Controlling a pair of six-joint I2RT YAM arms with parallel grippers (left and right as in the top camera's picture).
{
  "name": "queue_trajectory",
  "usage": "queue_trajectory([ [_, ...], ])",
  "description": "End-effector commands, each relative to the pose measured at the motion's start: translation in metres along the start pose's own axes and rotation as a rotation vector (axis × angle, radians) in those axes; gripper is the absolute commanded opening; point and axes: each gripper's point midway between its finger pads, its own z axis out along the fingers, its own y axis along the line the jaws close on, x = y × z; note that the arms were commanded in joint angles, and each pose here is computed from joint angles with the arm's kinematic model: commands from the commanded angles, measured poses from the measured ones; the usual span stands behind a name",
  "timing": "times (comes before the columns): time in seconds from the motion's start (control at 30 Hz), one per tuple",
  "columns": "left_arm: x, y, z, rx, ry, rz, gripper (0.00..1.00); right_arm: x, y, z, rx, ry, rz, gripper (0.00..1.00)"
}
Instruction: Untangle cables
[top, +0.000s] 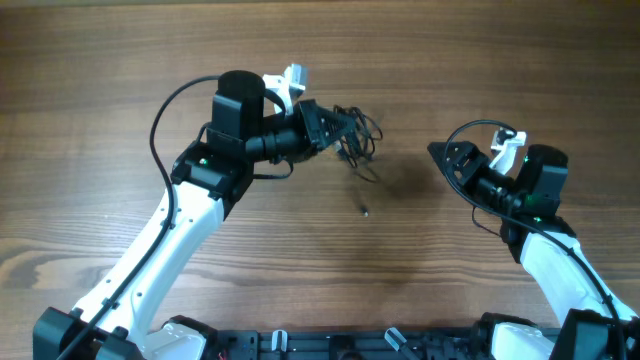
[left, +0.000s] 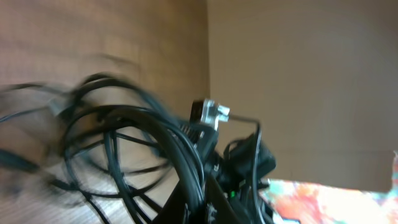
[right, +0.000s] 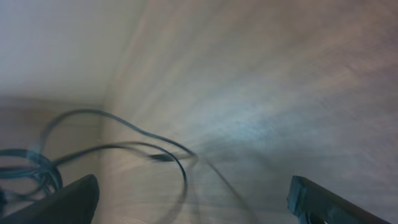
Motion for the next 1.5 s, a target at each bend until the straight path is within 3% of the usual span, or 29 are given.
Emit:
queue_trajectory([
  [0.0,-0.030,-0.018,-0.014,0.039,-0.129,-0.022,0.04,0.002,-0.029,0.000,0.128,-0.025,0.084,1.00],
  [0.07,-0.039,-0.016,-0.018,0.040,-0.167,-0.147,0.04,0.007,-0.018,0.001,0.069,0.010,0.048,1.00],
  [0.23,-0.049,-0.007,-0.019,0.023,-0.240,-0.365,0.04,0.032,0.063,-0.013,-0.385,0.165,-0.332,1.00],
  [0.3,-0.051,-0.006,-0.019,0.029,-0.254,-0.442,0.04,0.039,0.077,-0.017,-0.464,0.186,-0.416,1.00],
  [0.6,-0.042,-0.011,-0.012,0.066,-0.222,-0.739,0.04,0.072,0.113,-0.001,-0.550,0.213,-0.622,1.00],
  [0.77,-0.029,-0.017,-0.004,0.071,-0.184,-0.832,0.04,0.072,0.129,0.013,-0.524,0.130,-0.704,1.00],
  [0.83,-0.024,-0.019,0.001,0.069,-0.178,-0.843,0.04,0.060,0.129,0.021,-0.454,0.060,-0.654,0.99],
  [0.87,-0.022,-0.019,0.002,0.064,-0.177,-0.838,0.04,0.050,0.127,0.024,-0.411,0.018,-0.610,0.96],
  [0.93,-0.013,-0.013,0.006,0.026,-0.162,-0.841,0.04,0.018,0.122,0.028,-0.316,-0.118,-0.477,0.63],
  [1.0,-0.006,-0.007,0.007,-0.009,-0.143,-0.823,0.04,0.001,0.124,0.024,-0.303,-0.198,-0.432,0.24],
  [1.03,-0.002,-0.006,0.007,-0.022,-0.124,-0.786,0.04,-0.005,0.126,0.023,-0.301,-0.227,-0.418,0.10],
  [1.07,0.002,-0.005,0.007,-0.033,-0.103,-0.751,0.04,-0.016,0.124,0.020,-0.286,-0.275,-0.388,0.04],
  [1.17,0.010,-0.006,0.004,-0.031,-0.023,-0.643,0.04,-0.042,0.110,0.012,-0.238,-0.358,-0.283,0.04],
  [1.33,0.002,-0.008,-0.019,0.034,0.072,-0.459,0.04,-0.066,0.094,-0.008,-0.269,-0.354,-0.158,0.04],
  [1.47,-0.010,0.005,-0.034,0.027,0.049,-0.332,0.04,-0.064,0.106,-0.026,-0.391,-0.283,-0.212,0.04],
])
